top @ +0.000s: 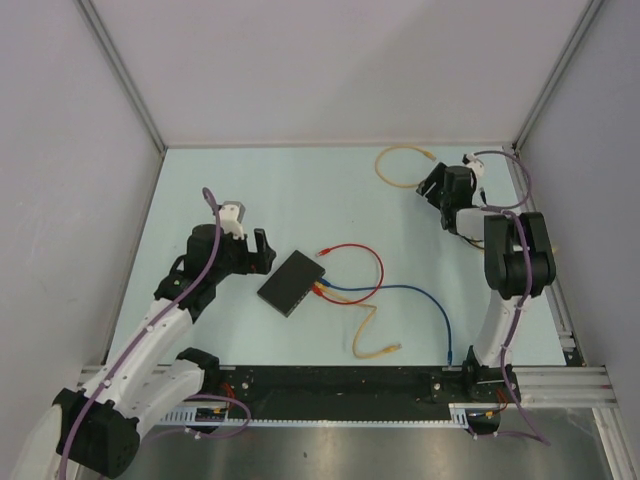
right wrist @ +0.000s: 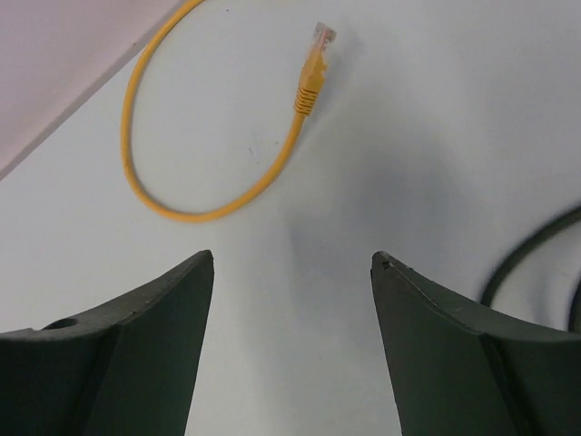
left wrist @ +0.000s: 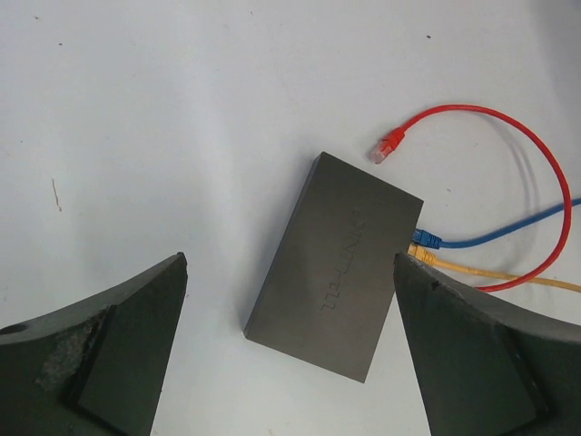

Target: Insert the plug into the switch port

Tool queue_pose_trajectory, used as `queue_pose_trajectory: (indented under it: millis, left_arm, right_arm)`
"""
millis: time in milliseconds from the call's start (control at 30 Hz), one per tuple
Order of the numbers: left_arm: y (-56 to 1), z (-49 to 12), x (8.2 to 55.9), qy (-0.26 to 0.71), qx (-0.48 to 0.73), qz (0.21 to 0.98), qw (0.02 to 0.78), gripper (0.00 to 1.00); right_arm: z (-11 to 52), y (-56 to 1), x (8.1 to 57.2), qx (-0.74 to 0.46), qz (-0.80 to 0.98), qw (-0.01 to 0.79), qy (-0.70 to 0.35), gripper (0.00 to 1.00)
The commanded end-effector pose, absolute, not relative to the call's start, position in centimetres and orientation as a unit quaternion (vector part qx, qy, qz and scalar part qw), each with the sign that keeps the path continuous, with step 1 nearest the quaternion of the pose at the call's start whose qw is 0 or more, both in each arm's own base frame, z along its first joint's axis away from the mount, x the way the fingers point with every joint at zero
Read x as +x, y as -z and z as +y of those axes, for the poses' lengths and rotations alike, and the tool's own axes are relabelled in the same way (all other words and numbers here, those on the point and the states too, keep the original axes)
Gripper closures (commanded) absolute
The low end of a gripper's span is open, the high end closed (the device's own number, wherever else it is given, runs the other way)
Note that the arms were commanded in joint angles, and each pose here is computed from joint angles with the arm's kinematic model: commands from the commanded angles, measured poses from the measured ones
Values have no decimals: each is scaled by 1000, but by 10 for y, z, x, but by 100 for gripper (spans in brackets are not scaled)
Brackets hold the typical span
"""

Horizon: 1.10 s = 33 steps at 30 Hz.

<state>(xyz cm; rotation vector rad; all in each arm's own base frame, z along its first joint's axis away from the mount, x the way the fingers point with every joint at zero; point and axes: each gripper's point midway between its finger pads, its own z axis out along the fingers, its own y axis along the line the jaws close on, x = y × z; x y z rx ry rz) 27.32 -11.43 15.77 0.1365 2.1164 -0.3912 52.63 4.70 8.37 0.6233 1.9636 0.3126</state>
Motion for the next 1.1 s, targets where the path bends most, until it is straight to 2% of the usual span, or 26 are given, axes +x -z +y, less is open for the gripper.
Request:
queue_pose_trajectory:
  millis: [0, 133, 500, 600, 700, 733, 800, 833, 900, 1000, 1067]
  left_arm:
    - [-167, -109, 284, 145, 53, 850, 503, 1]
    - [-166, -108, 284, 144, 51, 850, 505, 1]
    - [-161, -100, 284, 123, 38, 854, 503, 2]
    - [-160, -99, 283, 122, 38, 855, 502, 3]
    - [-161, -99, 283, 122, 37, 855, 503, 4]
    - [-161, -99, 283, 122, 37, 855, 503, 3]
    - [-162, -98, 282, 121, 37, 854, 505, 4]
    - [-163, -98, 283, 122, 37, 852, 507, 4]
    - [-165, -99, 283, 124, 37, 851, 509, 4]
    - [-168, -101, 284, 129, 41, 847, 513, 4]
    - [-170, -102, 284, 130, 42, 846, 516, 4]
  right_arm:
    - [59, -104, 568, 254, 753, 573, -199, 26]
    - [60, -66, 584, 275, 755, 560, -203, 26]
    - [40, -24, 617, 423, 722, 511, -198, 27]
    - [39, -17, 625, 435, 722, 500, -199, 30]
    - [39, -13, 627, 442, 721, 494, -202, 50]
    - [39, -14, 628, 439, 722, 496, -202, 67]
    - [40, -23, 630, 431, 721, 499, -214, 81]
    - [41, -29, 631, 425, 721, 501, -222, 92]
    - [50, -55, 634, 399, 719, 513, -248, 100]
    - [58, -94, 635, 360, 718, 532, -269, 100]
    - [63, -143, 631, 333, 708, 553, -287, 100]
